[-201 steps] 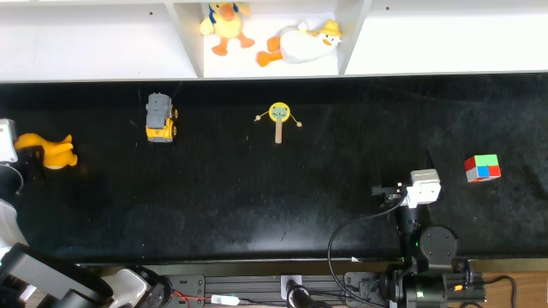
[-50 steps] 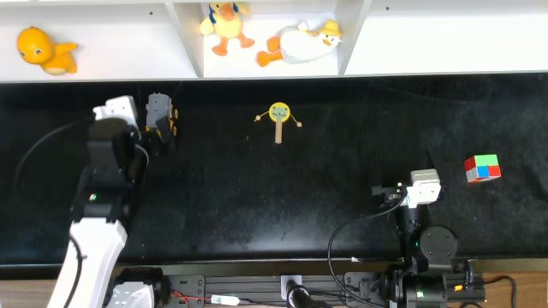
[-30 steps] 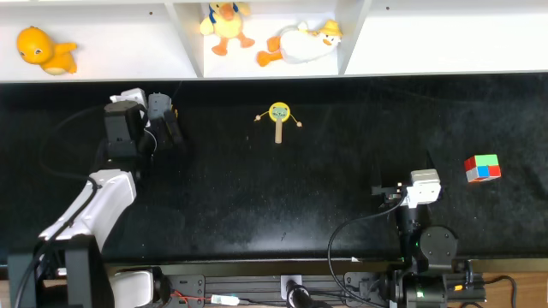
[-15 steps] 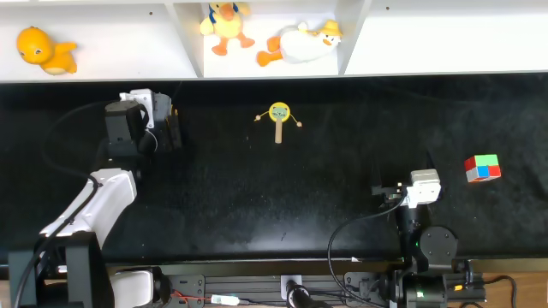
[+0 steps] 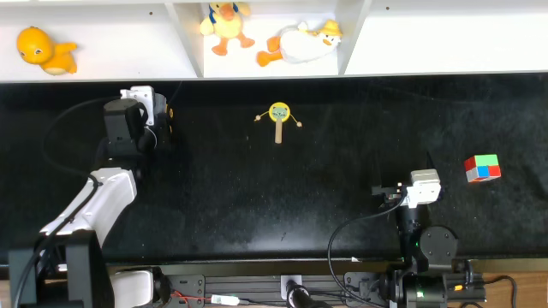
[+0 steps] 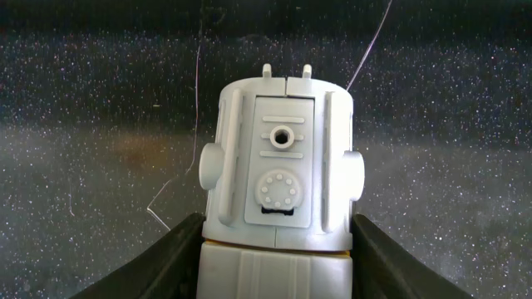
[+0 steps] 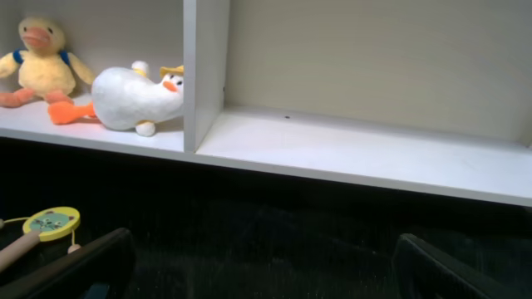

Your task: Store Toys

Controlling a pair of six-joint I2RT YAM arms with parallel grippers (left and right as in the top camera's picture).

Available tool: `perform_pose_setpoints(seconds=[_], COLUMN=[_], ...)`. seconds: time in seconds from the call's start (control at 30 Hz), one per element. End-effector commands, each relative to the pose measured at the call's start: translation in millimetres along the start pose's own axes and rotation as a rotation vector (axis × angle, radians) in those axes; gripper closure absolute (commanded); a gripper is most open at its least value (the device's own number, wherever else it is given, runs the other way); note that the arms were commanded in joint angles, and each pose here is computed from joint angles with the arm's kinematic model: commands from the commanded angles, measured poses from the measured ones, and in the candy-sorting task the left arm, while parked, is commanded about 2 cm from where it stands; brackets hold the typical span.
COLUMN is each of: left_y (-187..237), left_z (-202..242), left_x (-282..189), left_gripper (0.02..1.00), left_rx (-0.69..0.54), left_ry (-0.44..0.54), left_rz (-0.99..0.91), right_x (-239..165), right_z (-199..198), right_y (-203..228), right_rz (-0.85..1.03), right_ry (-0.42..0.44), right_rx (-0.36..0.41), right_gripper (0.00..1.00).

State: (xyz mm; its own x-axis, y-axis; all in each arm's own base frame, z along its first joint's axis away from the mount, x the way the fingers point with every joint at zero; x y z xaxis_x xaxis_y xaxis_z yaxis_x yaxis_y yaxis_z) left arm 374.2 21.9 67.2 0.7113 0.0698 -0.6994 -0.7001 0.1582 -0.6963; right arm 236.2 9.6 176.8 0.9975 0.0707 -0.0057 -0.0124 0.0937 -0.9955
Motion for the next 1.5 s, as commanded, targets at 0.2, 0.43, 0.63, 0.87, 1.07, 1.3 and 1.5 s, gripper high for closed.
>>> perform_pose_setpoints(seconds=[0.2, 0.43, 0.63, 0.87, 1.07, 1.3, 1.5], left_y=[-11, -24, -49, -78, -109, -146, -162], left_z=[4, 7, 12, 11, 10, 13, 15], left_x=[-38, -84, -105, -95, -74, -43, -14], left_gripper=[0.608, 0.612, 0.612, 0.632, 0.638, 0.638, 0.638], left_rx=[0.005, -0.003, -0.032, -0.031, -0.016, -0.015, -0.015], left_ry=[-0.005, -0.016, -0.027, 0.010, 0.024, 0.027, 0.029], left_rz=[-0.031, -0.127, -0.217, -0.224, -0.215, -0.210, -0.196], right_x=[0, 0, 0, 0, 0, 0, 0], right_z=[-1, -1, -1, -1, -1, -1, -1], right_y=[4, 4, 4, 4, 4, 4, 4], right_rz=[0.001, 0.001, 0.001, 0.001, 0.001, 0.001, 0.001], right_ry=[0.005, 0.005, 0.005, 0.005, 0.005, 0.005, 0.005], right_rx=[0.008, 0.008, 0.008, 0.008, 0.008, 0.008, 0.008], right_gripper=[0.005, 0.005, 0.005, 0.005, 0.005, 0.005, 0.005])
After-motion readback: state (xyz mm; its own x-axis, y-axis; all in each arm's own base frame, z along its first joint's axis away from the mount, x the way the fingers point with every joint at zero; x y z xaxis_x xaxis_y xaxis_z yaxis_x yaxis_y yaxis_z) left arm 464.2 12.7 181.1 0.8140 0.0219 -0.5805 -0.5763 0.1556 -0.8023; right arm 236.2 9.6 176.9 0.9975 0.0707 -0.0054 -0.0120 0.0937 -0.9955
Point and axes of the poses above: each gripper's point midway between its finger pads, its own x axis out along the fingers, its own z axis along the line the jaws close on, y = z × x, the point moved 1 cm from there along -x, back along the fingers, and after that the axes turned 11 degrees about x, right-handed, at the moved point
